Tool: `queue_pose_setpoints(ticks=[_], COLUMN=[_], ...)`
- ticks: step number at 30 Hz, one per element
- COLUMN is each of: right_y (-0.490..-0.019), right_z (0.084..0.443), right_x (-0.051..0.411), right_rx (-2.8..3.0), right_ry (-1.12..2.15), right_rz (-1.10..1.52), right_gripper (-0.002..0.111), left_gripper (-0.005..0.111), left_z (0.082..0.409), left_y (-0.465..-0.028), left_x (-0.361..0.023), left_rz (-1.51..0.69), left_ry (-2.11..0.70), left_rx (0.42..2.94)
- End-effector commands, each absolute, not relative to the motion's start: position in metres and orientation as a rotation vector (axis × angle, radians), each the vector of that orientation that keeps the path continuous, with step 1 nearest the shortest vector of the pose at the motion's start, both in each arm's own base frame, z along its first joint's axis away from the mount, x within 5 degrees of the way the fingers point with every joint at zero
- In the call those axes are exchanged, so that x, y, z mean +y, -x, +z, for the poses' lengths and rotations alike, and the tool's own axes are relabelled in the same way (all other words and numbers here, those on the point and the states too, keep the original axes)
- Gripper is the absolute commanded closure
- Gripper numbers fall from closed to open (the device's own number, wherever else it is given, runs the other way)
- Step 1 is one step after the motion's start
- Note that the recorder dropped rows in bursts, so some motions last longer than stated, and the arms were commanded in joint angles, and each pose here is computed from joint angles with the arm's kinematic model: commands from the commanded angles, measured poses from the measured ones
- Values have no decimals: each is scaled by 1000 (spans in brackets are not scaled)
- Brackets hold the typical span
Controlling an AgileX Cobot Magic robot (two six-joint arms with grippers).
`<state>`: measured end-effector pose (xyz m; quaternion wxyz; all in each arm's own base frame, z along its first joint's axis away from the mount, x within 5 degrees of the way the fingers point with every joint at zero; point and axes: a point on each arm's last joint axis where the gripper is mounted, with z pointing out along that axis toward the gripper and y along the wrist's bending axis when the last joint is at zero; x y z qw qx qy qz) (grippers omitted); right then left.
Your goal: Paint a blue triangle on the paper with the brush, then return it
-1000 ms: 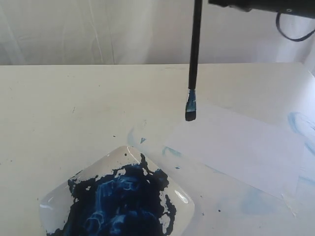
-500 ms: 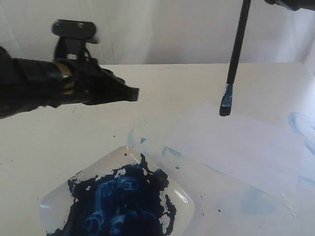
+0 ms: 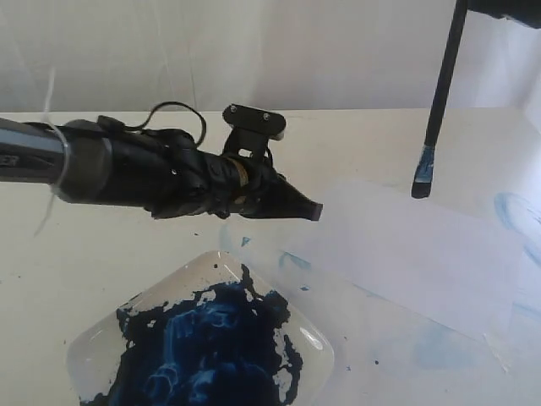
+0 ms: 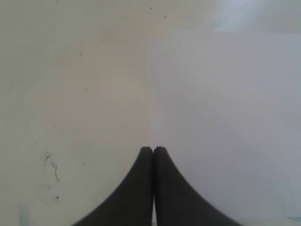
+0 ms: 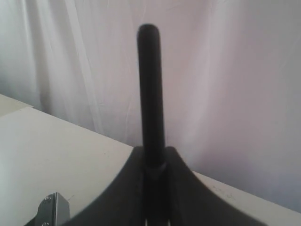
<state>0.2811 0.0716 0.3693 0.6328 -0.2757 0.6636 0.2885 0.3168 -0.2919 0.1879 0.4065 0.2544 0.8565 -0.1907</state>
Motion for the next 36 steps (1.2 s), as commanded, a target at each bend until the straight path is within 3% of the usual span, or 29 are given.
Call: queue_pose_setpoints(ticks=[1,7,11,19,36], right_y=[-284,-286,-286,-286,-288], right_z=[362,360,360,360,358], right_x=[69,68,68,68,68], right_rx=[1540,1552,1552,1554,1558], right_ry=[622,610,610,609,610], right_rz=[637,625,625,625,631], right_gripper=[108,108,108,108,108], left_gripper=[107,107,107,107,107], left_z=[192,200,182,153,148], left_y=[-328,-356,-365,-369,-377], left_x=[-308,-323,-328,-330,-325], left_rz=[-476,-844,-1073,-1096,-968], left_ry=[-686,-713,-776,-760,-728], left_rx=[2098,2083,2125,2198,2189])
